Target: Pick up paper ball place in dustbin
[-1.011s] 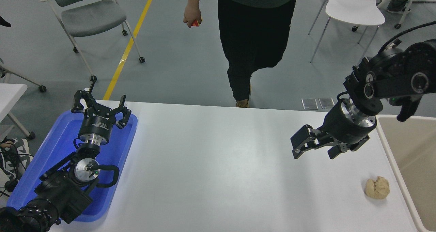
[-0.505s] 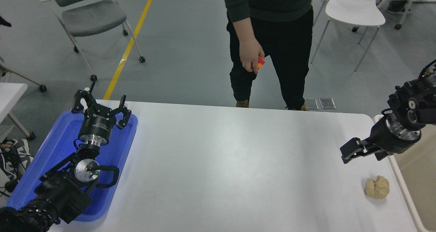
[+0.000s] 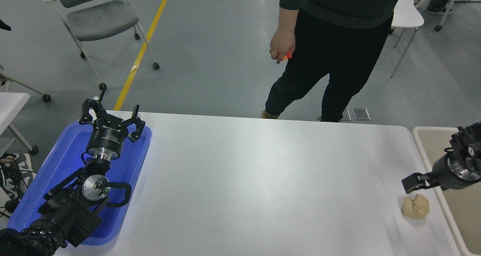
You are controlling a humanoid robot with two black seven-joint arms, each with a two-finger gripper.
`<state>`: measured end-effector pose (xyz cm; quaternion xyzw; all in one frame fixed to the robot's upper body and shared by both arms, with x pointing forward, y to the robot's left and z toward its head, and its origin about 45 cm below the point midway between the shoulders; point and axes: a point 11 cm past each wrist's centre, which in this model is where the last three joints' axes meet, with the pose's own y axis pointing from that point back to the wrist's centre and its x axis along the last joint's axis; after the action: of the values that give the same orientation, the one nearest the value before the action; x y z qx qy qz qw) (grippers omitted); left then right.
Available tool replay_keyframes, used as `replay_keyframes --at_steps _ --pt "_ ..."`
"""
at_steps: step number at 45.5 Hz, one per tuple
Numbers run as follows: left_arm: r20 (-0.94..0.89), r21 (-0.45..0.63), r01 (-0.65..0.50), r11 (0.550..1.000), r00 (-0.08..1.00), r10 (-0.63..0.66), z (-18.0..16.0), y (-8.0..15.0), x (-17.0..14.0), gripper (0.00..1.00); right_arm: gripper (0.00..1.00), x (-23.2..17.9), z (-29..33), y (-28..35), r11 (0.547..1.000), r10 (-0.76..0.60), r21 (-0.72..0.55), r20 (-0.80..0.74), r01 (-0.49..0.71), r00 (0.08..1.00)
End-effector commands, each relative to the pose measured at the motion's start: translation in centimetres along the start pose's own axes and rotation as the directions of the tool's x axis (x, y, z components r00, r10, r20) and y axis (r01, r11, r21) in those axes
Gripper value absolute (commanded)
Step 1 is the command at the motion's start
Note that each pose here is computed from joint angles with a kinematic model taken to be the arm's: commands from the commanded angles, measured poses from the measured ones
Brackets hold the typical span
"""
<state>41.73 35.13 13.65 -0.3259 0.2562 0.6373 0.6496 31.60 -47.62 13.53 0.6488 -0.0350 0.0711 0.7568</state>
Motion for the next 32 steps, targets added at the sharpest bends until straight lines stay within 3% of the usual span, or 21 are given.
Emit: replay_keyframes --at_steps 1,32 --pt "0.000 0.000 0.000 1.000 1.000 0.000 0.0 0.0 0.0 1.00 1.00 -1.9 0.8 -2.5 0.999 0.044 -0.015 -0.008 -0.044 0.999" --pt "0.000 0.001 -0.001 1.000 1.000 0.001 0.0 0.0 0.1 1.00 1.00 -3.1 -0.6 -6.2 0.995 0.104 0.008 0.036 -0.104 0.994"
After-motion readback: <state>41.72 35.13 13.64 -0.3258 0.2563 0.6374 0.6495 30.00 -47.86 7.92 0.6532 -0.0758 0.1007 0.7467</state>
